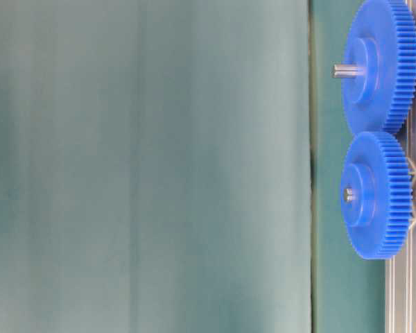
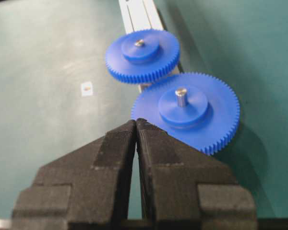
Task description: Find the location of the shaft and insert the small gear.
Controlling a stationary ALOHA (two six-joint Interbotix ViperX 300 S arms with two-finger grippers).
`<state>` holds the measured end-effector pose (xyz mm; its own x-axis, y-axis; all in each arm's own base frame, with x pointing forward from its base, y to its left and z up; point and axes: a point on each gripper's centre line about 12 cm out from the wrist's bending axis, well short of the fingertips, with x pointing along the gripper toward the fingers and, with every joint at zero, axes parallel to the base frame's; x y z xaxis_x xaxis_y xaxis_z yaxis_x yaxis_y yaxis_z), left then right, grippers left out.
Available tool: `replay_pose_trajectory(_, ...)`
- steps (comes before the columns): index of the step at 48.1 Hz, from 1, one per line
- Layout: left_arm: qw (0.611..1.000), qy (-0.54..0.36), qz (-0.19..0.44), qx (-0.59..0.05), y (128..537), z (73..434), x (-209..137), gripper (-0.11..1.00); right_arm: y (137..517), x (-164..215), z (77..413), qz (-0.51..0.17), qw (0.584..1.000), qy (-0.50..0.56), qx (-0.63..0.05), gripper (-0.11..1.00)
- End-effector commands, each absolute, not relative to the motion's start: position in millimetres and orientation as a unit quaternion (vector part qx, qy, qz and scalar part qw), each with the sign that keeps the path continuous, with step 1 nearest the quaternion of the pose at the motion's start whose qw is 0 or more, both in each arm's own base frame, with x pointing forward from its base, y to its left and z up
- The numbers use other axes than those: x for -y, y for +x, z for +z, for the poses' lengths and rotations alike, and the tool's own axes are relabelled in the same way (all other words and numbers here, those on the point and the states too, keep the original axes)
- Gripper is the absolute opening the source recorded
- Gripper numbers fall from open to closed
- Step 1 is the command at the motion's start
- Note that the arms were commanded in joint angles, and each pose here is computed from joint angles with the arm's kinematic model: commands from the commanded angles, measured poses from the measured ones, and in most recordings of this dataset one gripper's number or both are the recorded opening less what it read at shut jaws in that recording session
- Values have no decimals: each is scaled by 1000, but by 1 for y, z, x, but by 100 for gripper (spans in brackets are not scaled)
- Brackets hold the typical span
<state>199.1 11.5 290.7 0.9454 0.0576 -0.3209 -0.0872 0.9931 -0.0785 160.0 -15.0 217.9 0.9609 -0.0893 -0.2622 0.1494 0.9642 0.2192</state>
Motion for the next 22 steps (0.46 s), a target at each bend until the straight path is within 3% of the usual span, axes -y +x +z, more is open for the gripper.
replay_pose_trajectory(1,987,-45,35,-147,201,297,-11,55,162,16,223,-64,983,122,-119,12)
replay_pose_trajectory(22,989,-45,35,-137,203,297,-11,55,161,19,222,-73,983,123,-118,12)
